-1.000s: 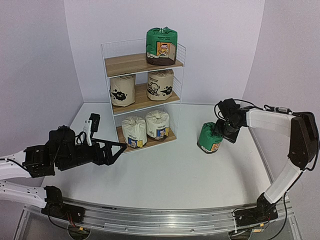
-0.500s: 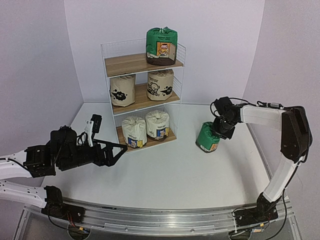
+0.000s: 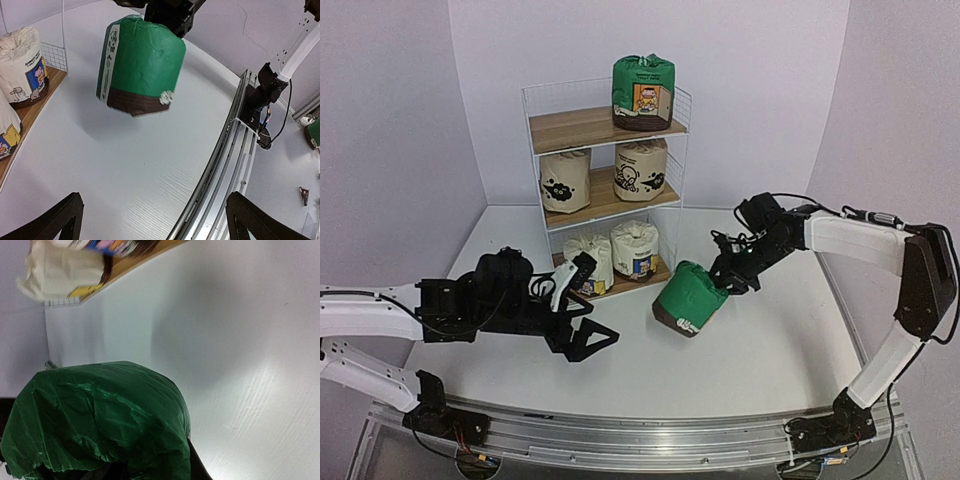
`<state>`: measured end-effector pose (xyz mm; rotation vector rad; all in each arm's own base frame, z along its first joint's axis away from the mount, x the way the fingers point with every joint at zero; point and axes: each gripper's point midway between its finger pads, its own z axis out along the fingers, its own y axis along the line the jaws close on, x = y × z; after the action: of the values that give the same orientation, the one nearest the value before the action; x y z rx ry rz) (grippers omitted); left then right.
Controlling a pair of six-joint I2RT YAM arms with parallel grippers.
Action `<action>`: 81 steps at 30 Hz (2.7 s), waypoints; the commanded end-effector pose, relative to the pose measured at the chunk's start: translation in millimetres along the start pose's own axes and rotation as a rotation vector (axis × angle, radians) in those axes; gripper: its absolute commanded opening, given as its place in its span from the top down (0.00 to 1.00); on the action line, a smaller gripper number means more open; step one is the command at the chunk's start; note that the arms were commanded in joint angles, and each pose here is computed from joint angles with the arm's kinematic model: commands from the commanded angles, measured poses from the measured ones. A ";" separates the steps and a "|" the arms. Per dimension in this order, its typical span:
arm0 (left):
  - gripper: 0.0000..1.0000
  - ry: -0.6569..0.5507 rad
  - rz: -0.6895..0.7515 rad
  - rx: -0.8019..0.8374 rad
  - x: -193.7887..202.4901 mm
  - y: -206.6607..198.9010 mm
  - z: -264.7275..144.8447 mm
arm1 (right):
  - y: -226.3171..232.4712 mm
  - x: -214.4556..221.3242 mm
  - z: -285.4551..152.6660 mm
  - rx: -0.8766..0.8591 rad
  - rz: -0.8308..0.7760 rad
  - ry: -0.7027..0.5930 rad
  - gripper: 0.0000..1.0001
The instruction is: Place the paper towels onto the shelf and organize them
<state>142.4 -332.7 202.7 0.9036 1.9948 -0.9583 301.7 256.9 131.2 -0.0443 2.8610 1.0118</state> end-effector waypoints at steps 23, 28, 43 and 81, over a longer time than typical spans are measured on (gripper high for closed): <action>0.00 0.014 0.064 0.259 -28.0 -49.2 68.9 | 131.5 89.0 -13.8 -0.298 -0.332 0.246 0.83; 0.12 0.015 0.067 0.250 -32.7 -48.7 76.1 | 138.9 91.8 -19.5 -0.335 -0.362 0.254 0.82; 0.88 -0.025 0.017 0.172 -49.0 -38.3 80.4 | 125.7 62.7 -27.5 -0.162 -0.332 0.088 0.54; 1.00 -0.452 -0.291 0.247 -108.8 -39.4 -22.2 | 198.1 100.0 -62.6 -0.864 -0.483 -0.162 0.02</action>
<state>167.0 -358.9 265.3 0.4811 1.8377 -1.3119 196.9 345.0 227.0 -0.4790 2.2383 1.6766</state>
